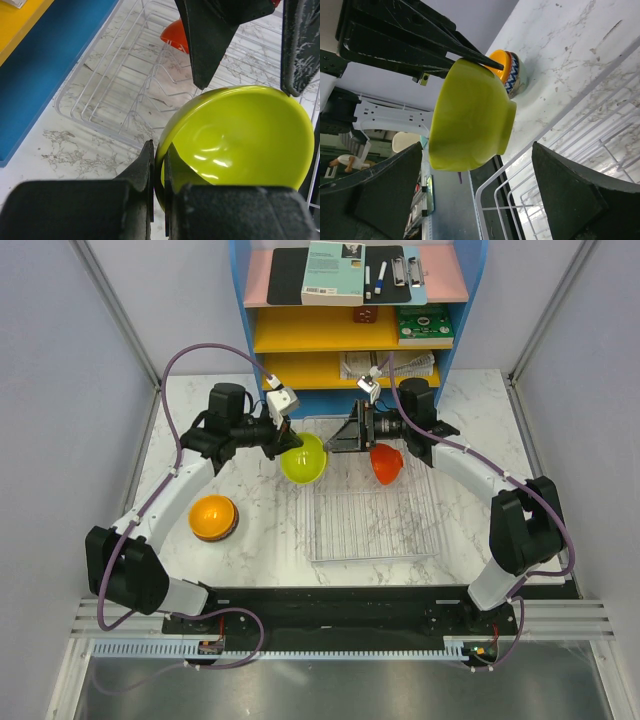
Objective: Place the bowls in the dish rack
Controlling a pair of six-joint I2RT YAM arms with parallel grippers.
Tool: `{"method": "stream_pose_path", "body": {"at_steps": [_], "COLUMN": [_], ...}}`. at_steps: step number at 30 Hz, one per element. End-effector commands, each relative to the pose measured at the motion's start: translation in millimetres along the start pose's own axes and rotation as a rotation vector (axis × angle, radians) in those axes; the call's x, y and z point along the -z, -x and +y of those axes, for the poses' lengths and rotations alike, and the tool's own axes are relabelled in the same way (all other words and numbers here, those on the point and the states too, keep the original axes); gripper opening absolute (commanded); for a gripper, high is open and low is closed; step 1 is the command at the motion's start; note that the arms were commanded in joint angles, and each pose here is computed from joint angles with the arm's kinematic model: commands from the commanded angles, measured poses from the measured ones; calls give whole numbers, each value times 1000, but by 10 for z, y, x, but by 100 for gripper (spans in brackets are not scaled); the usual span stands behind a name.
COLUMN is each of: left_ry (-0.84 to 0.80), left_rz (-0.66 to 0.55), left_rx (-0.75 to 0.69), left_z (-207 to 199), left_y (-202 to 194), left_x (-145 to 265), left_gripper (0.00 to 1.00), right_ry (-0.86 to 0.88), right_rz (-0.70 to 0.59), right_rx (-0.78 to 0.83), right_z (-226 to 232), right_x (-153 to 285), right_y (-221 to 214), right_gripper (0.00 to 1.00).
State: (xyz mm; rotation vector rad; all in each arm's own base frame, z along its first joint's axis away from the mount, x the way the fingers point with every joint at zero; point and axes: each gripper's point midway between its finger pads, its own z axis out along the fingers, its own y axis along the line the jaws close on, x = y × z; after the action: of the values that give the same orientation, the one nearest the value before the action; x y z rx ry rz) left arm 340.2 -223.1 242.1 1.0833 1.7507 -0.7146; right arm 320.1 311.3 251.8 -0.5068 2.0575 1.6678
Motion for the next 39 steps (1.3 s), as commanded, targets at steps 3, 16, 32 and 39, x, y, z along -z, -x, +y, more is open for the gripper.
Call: {"method": "stream_pose_path", "body": {"at_steps": [3,16,32,39], "left_ry": [106,149,87,68], "left_rz": [-65,-164,-162,-153], "left_rx": [-67,-107,-90,-81], "left_z": [112,70,-35,-62], "left_y": [242,490,461,437], "left_x": [24,144,23,-48], "left_gripper": [2,2,2,2], "right_ry": [93,69,150,161], "right_rz": [-22,-5,5,4], "right_rx": [8,-66,-82,-84], "right_z": [178,-97,82,118], "right_x": [9,-96,-142,-144], "right_y": [68,-41,-50,-49], "right_gripper": [97,98,97,94]}}
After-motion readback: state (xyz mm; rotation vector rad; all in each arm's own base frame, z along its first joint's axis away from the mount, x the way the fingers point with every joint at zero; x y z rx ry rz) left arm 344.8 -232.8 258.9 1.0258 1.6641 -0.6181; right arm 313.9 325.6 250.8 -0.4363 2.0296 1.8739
